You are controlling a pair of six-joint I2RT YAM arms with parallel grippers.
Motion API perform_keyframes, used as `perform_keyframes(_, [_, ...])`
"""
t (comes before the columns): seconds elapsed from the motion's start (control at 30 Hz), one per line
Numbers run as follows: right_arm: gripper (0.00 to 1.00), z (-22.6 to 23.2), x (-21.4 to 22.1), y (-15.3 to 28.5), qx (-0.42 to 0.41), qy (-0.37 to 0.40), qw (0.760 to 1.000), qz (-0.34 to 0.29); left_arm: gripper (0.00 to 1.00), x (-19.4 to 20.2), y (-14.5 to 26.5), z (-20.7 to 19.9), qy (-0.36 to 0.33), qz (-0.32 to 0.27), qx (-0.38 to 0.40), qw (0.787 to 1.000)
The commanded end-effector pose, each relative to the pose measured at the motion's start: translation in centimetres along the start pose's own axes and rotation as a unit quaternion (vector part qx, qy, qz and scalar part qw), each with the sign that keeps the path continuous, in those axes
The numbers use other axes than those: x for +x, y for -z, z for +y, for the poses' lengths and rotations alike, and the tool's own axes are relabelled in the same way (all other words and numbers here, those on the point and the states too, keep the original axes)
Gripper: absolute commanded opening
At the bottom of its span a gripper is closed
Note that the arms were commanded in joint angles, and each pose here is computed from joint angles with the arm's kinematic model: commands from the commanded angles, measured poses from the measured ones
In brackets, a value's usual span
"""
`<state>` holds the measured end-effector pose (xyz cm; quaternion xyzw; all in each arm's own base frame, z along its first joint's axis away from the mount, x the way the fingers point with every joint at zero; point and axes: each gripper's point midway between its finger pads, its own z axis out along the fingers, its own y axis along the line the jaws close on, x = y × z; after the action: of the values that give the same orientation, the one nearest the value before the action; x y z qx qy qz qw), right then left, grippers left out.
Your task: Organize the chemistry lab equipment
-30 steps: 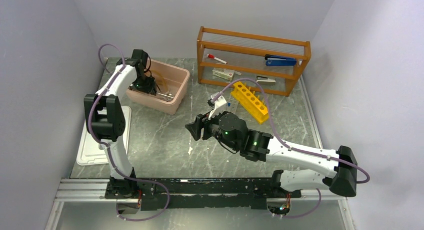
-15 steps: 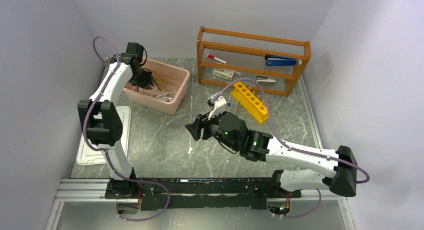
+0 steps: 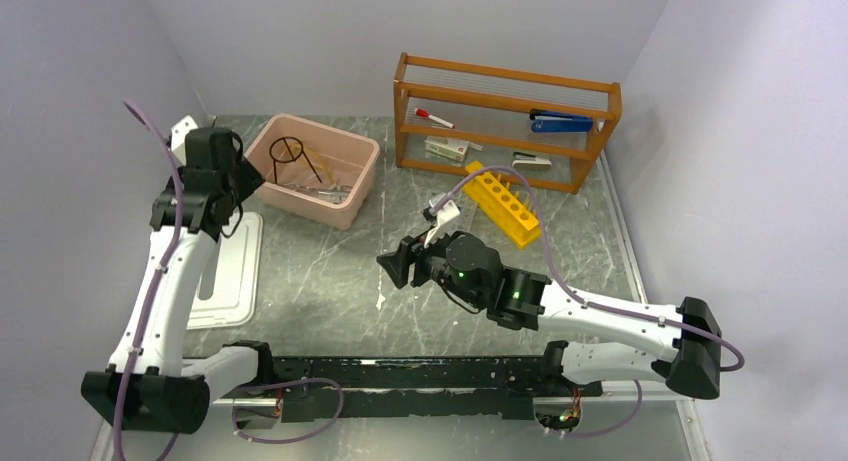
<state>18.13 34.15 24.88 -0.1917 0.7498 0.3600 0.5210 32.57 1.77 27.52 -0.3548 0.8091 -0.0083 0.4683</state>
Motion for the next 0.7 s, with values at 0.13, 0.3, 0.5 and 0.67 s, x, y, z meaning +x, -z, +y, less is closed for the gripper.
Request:
perform_keyframes(0.13, [0.61, -0.1, -0.9, 1.0, -0.013, -0.016, 0.999, -0.030, 0.69, 7.1, -2.2, 6.3, -0.090, 0.069, -0.048, 0.992])
perform_keyframes(0.3, [0.61, 0.0, -0.7, 1.2, -0.017, -0.022, 0.999, -0.029, 0.64, 12.2, -4.7, 9.1, -0.063, 0.141, -0.071, 0.985])
perform_keyframes(0.5, [0.61, -0.2, -0.8, 1.4, -0.017, -0.028, 0.999, -0.037, 0.66, 14.9, -8.0, 12.7, -0.071, 0.181, -0.107, 0.975])
perform_keyframes(0.67, [0.61, -0.4, -0.6, 1.6, -0.019, -0.039, 0.998, -0.048, 0.71, 15.6, -10.0, 13.7, -0.048, 0.212, -0.102, 0.971])
